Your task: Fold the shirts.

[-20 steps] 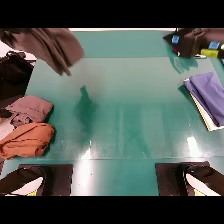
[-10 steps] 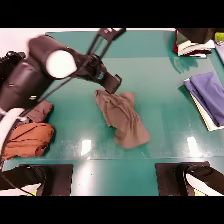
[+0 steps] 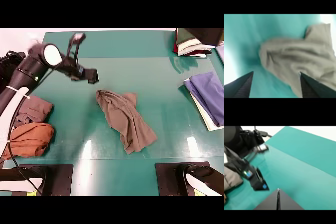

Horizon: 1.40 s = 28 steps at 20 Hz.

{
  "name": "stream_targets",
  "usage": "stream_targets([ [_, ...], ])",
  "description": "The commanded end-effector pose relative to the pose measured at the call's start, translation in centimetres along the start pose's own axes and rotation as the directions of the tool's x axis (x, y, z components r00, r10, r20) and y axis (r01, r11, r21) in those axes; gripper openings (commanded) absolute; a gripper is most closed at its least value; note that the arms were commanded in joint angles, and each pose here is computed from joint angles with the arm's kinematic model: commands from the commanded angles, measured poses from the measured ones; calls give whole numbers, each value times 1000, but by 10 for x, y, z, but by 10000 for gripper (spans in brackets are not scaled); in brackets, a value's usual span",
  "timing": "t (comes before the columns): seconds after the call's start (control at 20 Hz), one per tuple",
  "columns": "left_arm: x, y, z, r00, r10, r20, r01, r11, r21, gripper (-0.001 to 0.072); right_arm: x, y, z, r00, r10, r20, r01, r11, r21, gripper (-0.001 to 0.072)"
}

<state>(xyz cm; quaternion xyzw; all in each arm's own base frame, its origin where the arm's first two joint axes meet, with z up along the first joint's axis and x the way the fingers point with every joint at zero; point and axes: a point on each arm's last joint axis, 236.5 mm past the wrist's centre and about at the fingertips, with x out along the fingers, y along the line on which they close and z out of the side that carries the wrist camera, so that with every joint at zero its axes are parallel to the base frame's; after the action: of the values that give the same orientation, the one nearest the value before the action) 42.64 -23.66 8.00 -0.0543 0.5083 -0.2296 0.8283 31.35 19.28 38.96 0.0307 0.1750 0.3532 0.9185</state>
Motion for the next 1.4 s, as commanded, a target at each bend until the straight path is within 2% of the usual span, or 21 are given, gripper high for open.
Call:
stream_targets([
  [0.0,50,13,-50,986,-135,-96,114,975,-193,663,4,-2,-2,1000,2,-8,-2,1000,5,18],
  [0.15,90,14,-84,978,-168,-126,127,952,-280,663,8,-4,-3,1000,2,-16,-2,1000,28,18],
  [0.45,119,1,-72,985,-167,-39,151,953,-263,660,11,-6,-5,1000,-1,-24,2,999,37,18],
  [0.5,119,1,-70,986,-166,-34,151,952,-267,636,11,-6,-7,1000,1,-32,1,999,37,18],
  [0.55,118,1,-68,986,-164,-29,151,953,-262,485,10,-5,-12,999,4,-50,-2,999,37,18],
  [0.65,118,2,-65,987,-159,-14,150,955,-258,279,13,-6,-24,996,9,-88,-3,998,59,18],
  [0.7,118,5,-64,988,-151,-10,143,957,-253,68,15,-12,-36,994,-10,-113,19,997,76,18],
  [0.75,116,9,-62,989,-145,-9,138,958,-251,32,15,-23,-54,986,-55,-155,70,993,93,18],
  [0.9,95,29,-48,993,-121,4,118,963,-242,31,8,-69,-134,915,-201,-349,266,952,150,18],
  [1.0,75,42,-35,995,-99,19,100,976,-195,31,-1,-92,-204,843,-200,-500,353,906,233,19],
  [1.1,58,48,-24,995,-85,42,90,984,-152,32,-16,-112,-281,747,-149,-648,454,826,334,22],
  [1.15,52,50,-20,995,-79,57,86,987,-133,31,-22,-117,-314,707,-111,-698,497,780,381,151],
  [1.2,49,49,-18,995,-79,63,86,989,-123,32,-24,-119,-346,686,-59,-726,527,728,439,452],
  [1.25,47,49,-17,995,-77,66,84,989,-118,32,-22,-116,-371,677,-1,-736,536,685,493,540],
  [1.35,47,49,-19,995,-77,60,84,989,-119,32,-9,-100,-412,676,141,-723,513,614,600,540],
])
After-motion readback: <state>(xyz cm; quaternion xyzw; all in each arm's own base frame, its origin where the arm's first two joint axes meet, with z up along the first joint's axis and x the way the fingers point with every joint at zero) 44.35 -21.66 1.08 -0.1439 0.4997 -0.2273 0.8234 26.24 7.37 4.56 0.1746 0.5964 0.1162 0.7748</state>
